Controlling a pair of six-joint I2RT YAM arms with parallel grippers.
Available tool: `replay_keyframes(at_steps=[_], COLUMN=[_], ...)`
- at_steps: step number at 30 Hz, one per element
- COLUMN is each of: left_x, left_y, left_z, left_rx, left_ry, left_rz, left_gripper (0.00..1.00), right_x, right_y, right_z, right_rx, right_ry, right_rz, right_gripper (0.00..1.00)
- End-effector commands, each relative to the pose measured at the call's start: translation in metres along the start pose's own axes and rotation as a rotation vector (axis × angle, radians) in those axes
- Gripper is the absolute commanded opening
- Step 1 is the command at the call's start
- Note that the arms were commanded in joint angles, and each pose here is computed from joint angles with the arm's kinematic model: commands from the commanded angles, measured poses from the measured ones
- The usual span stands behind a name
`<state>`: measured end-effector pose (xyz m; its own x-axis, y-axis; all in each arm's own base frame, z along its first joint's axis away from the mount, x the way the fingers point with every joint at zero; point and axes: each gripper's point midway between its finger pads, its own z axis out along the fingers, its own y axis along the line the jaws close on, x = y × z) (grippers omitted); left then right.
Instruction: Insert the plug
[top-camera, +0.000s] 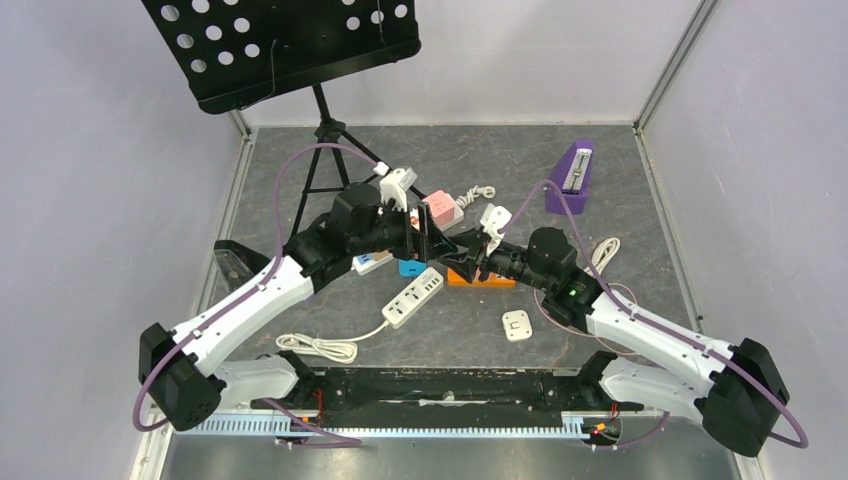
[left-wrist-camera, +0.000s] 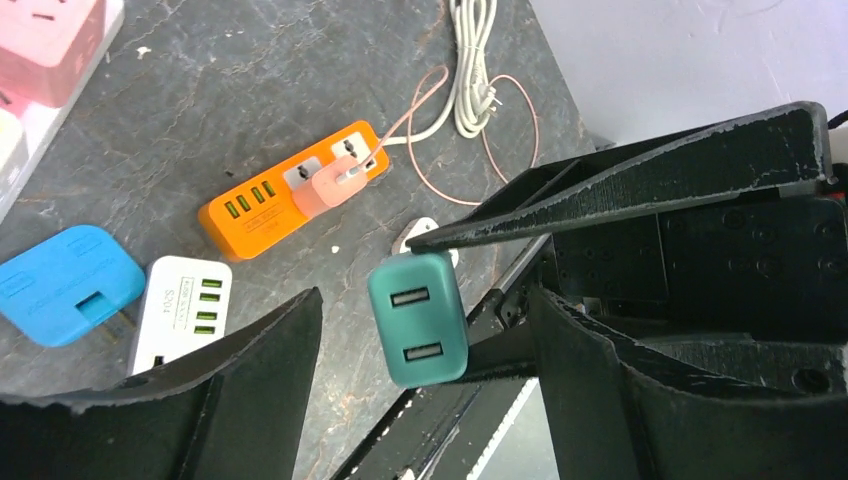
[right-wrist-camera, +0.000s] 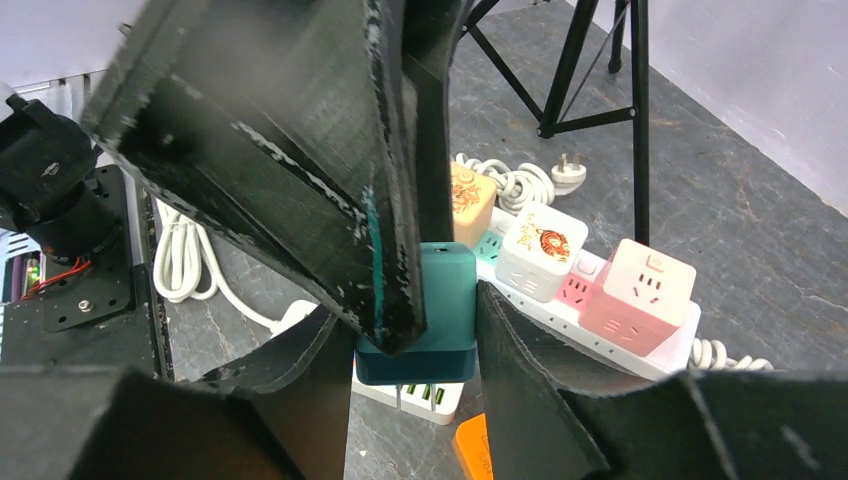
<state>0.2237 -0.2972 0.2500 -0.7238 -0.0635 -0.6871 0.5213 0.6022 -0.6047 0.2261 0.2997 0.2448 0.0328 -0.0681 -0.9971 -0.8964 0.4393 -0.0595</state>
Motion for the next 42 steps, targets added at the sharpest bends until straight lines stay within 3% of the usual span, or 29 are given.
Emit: replay_keyframes(at_steps=[1, 7, 11, 14, 17, 19, 24, 30, 36, 42], left_x=[0.0, -0.001, 0.002, 0.004, 0.0, -0.007, -0.02, -0.023, -0.004, 0.029], left_y=[-0.024, -0.025, -0.025, -0.028, -0.024, -0.019, -0.016, -0.023, -0.047, -0.073], left_z=[0.003, 0.0, 0.0, 0.0, 0.0, -0.001, 0.003, 0.017, 0.041, 0.078], left_rx=[0.132, 0.138, 0.15, 0.174, 0.164, 0.137, 0.139, 0.228, 0.402, 0.482], left_ry=[0.037, 0.026, 0.042, 0.054, 0.032, 0.002, -0.058, -0.045, 0.021, 0.129], left_rz=[0.01, 0.036, 0.056, 0.09, 0.175, 0.245, 0.414, 0.614, 0.787, 0.929], left_gripper=[0.77, 0.49, 0.23, 0.03, 0.02, 0.02, 0.02, 0.02, 0.02, 0.02], right_x=[-0.029, -0.029, -0.028, -0.028, -0.027, -0.026, -0.027, -0.024, -0.035, -0.06], right_y=[0.0, -0.002, -0.004, -0.007, -0.017, -0.027, -0.045, -0.075, -0.108, -0.114], right_z=[-0.002, -0.001, 0.0, 0.0, -0.003, -0.01, -0.038, -0.094, -0.167, -0.213], right_rx=[0.001, 0.009, 0.024, 0.04, 0.1, 0.17, 0.342, 0.652, 1.035, 1.186], right_ry=[-0.094, -0.083, -0.069, -0.052, -0.012, 0.015, 0.079, 0.132, 0.09, -0.059], right_rz=[-0.033, -0.029, -0.013, 0.01, 0.03, 0.047, 0.156, 0.266, 0.343, 0.403], right_gripper=[0.29, 0.29, 0.31, 0.41, 0.74, 0.82, 0.82, 0.8, 0.8, 0.8])
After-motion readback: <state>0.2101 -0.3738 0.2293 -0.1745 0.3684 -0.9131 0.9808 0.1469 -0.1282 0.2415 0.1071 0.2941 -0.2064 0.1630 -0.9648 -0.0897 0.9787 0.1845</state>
